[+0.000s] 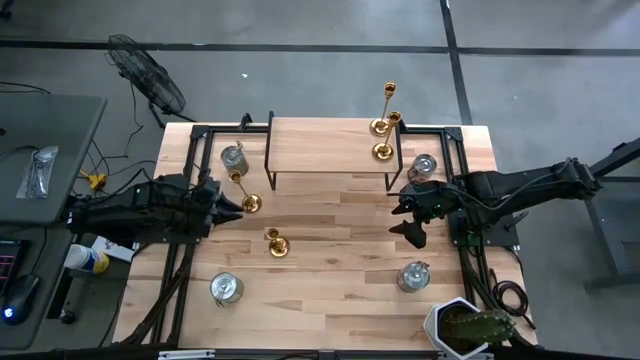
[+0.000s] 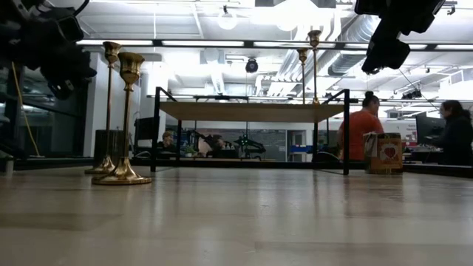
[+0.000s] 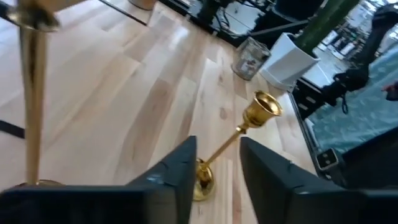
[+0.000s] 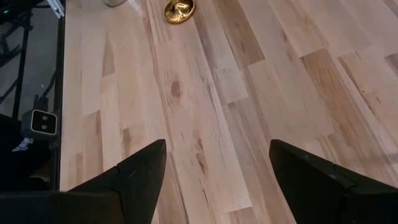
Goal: Pick & Place candle stick holders
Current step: Put the gold candle holder on the shelf
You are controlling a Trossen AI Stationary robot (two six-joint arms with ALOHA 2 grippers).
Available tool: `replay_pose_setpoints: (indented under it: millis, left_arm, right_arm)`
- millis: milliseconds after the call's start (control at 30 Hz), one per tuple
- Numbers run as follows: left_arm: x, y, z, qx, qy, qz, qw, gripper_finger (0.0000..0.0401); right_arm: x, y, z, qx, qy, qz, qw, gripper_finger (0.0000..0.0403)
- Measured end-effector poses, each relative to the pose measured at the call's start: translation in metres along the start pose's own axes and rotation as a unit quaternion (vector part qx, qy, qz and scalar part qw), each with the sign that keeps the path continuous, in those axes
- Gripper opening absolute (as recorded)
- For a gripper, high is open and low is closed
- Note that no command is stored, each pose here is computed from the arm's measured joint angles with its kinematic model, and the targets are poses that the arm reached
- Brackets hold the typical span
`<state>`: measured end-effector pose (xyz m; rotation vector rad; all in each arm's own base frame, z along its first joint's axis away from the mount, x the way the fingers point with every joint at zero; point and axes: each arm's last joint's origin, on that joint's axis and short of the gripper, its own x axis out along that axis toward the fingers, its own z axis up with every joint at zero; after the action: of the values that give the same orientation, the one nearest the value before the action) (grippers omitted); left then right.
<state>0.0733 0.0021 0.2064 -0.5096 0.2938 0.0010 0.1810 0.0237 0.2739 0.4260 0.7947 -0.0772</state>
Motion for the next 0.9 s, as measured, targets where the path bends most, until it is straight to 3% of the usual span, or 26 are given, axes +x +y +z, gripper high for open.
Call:
replay_pose_setpoints:
  millis: [167, 467, 900]
  left_arm:
    - [0.000, 0.001, -0.002, -0.008, 0.011, 0.008, 1.000, 0.0165]
    - [0.000, 0.008, -0.003, -0.015, -0.019, 0.101, 0.995, 0.0168]
    - [0.004, 0.013, -0.004, -0.014, -0.015, 0.172, 0.985, 0.0168]
  right_arm:
    - [0.000, 0.000, 0.000, 0.000, 0.000, 0.000, 1.000, 0.0278]
    - [0.000, 0.000, 0.000, -0.001, 0.000, 0.000, 1.000, 0.0278]
    - [0.000, 0.000, 0.000, 0.000, 0.000, 0.000, 1.000, 0.0278]
